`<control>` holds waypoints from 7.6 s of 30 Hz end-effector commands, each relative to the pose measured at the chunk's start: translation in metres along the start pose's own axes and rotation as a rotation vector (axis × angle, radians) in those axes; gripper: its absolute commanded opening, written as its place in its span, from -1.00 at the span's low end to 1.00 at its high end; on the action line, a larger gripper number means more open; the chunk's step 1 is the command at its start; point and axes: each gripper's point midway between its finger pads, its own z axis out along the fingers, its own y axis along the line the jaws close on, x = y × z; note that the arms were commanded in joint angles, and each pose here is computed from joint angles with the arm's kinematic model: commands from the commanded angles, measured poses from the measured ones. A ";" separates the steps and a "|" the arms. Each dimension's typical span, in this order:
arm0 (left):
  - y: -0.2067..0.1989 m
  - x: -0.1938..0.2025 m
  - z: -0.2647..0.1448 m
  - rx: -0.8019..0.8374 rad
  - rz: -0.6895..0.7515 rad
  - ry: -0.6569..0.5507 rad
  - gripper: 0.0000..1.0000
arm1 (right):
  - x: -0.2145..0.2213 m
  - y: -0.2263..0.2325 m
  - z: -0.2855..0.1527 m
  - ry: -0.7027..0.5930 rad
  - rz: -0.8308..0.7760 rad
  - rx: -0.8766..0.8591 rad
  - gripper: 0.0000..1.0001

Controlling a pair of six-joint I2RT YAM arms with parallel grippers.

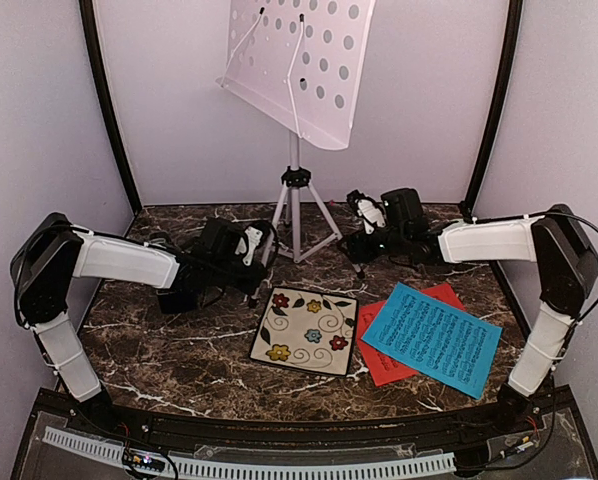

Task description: Set up the instrument practice props

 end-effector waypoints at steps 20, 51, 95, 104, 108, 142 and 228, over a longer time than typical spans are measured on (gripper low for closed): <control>-0.043 0.035 -0.025 0.213 -0.017 0.073 -0.33 | -0.052 0.025 0.008 -0.056 -0.051 -0.094 0.32; -0.032 0.002 -0.015 0.454 -0.012 0.031 -0.21 | 0.027 -0.012 0.023 0.120 -0.028 -0.076 -0.11; -0.076 0.132 -0.096 0.307 -0.121 0.224 -1.00 | 0.063 -0.024 0.003 0.205 -0.078 0.066 -1.00; -0.100 0.154 -0.100 0.352 -0.108 0.265 -1.00 | 0.056 -0.050 -0.007 0.201 -0.079 0.189 -1.00; -0.103 0.159 -0.107 0.357 -0.110 0.270 -1.00 | 0.052 -0.053 -0.011 0.187 -0.071 0.192 -1.00; -0.206 0.150 -0.071 0.548 -0.056 0.243 -1.00 | 0.015 -0.104 0.000 0.179 -0.116 0.263 -1.00; -0.137 0.039 -0.071 0.385 -0.158 -0.080 0.98 | 0.058 -0.021 -0.084 0.236 0.259 0.051 0.48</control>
